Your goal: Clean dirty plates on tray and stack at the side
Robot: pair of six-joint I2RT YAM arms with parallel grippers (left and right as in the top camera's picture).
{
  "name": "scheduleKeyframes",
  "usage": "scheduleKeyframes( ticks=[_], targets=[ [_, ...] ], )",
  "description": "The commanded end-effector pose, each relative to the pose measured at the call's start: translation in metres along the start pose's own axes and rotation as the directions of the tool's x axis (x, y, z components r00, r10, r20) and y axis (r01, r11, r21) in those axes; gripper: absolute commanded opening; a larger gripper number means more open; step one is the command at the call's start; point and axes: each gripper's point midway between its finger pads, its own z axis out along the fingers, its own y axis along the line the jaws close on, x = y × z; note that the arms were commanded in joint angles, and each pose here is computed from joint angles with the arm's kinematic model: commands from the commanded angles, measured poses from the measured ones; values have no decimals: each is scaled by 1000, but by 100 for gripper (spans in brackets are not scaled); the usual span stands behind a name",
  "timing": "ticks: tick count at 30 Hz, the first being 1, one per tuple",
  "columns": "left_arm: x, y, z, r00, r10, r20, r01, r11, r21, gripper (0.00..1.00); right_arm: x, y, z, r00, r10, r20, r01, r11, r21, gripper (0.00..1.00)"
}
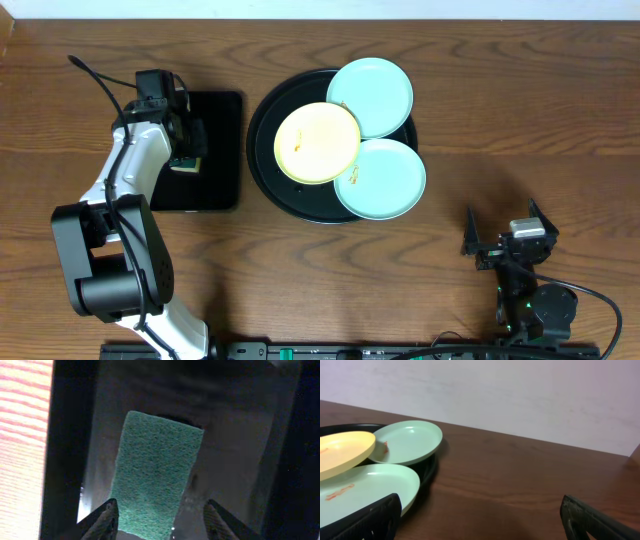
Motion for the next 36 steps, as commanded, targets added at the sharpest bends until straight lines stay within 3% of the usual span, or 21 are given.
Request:
scheduleKeyframes(
  ticks=[1,5,8,21,25,36],
  targets=[
    [-11,7,-5,996,83,29,-82,996,-34,60,0,-1,0,1000,-7,0,7,1000,4,99],
    [-9,7,7,991,135,12,-135,990,-34,73,0,-1,0,1000,-7,0,7,1000,4,99],
    [-13,7,11,991,133,29,-132,991,-36,77,0,-1,0,1000,-7,0,7,1000,4,99],
    [-8,6,36,991,134,3,-133,991,-33,76,0,-1,0,1000,-7,0,7,1000,4,99],
    [-4,6,36,991,134,-11,-134,990,-31,62,0,-1,0,1000,-7,0,7,1000,4,99],
    [5,6,39,990,135,-39,-136,990,-27,63,0,-1,0,1000,-7,0,7,1000,4,99]
  ],
)
